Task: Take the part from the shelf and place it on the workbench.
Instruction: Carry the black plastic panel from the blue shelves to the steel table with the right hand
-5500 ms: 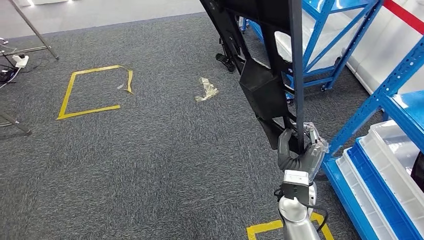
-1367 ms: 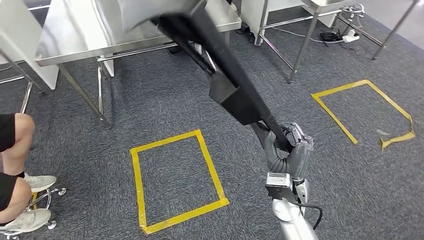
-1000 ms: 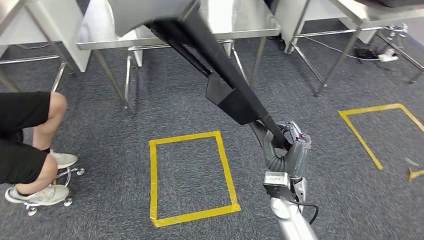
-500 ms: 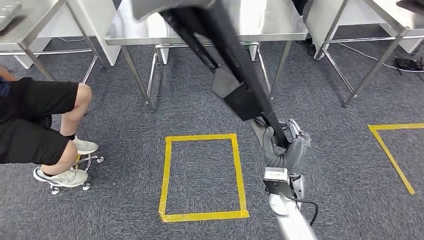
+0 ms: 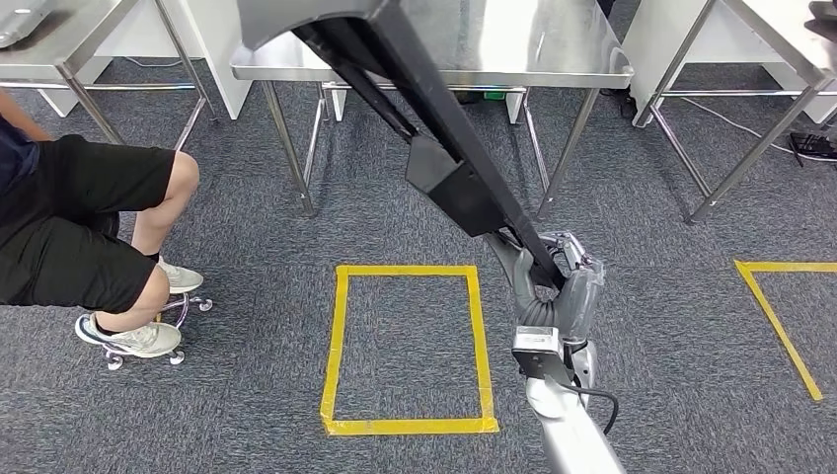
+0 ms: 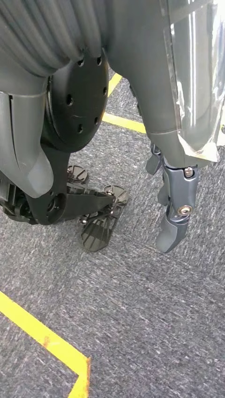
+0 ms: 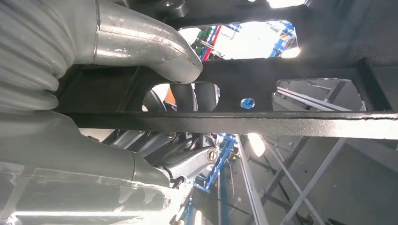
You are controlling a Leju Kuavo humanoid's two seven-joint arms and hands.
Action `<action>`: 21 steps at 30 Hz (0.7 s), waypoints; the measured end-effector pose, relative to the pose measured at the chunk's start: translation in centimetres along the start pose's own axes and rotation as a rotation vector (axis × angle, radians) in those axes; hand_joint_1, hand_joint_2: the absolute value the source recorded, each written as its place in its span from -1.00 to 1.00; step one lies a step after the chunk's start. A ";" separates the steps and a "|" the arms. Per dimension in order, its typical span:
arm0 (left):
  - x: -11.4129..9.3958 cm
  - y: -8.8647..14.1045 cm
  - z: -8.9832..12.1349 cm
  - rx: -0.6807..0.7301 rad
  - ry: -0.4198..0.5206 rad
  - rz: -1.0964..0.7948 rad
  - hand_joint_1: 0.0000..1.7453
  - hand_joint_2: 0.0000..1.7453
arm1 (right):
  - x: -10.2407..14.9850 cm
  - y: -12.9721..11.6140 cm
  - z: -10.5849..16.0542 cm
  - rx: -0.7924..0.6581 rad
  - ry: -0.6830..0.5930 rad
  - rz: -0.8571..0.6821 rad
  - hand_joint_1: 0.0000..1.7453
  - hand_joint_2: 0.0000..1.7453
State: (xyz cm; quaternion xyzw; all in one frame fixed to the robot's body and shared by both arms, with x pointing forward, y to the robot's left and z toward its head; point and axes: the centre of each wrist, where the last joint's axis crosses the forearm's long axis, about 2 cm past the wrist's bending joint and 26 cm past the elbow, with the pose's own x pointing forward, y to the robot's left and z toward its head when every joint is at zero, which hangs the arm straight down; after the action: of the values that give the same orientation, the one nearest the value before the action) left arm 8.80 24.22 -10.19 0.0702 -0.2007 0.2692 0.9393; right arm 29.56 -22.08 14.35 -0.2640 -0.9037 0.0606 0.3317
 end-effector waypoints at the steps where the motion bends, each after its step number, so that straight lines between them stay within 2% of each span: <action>1: 0.0 0.0 0.0 0.002 -0.001 -0.001 -1.00 1.00 | 0.0 0.0 0.0 -0.001 0.000 -0.001 1.00 1.00; 21: 0.2 -0.3 0.0 0.036 -0.027 -0.025 -1.00 1.00 | -0.3 -0.2 0.3 -0.005 0.010 0.006 1.00 1.00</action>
State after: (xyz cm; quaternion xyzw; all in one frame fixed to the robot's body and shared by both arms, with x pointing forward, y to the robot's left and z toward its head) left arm 9.09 24.07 -10.09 0.0934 -0.2074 0.2599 0.9385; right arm 29.53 -22.38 13.98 -0.2678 -0.9014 0.0579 0.3352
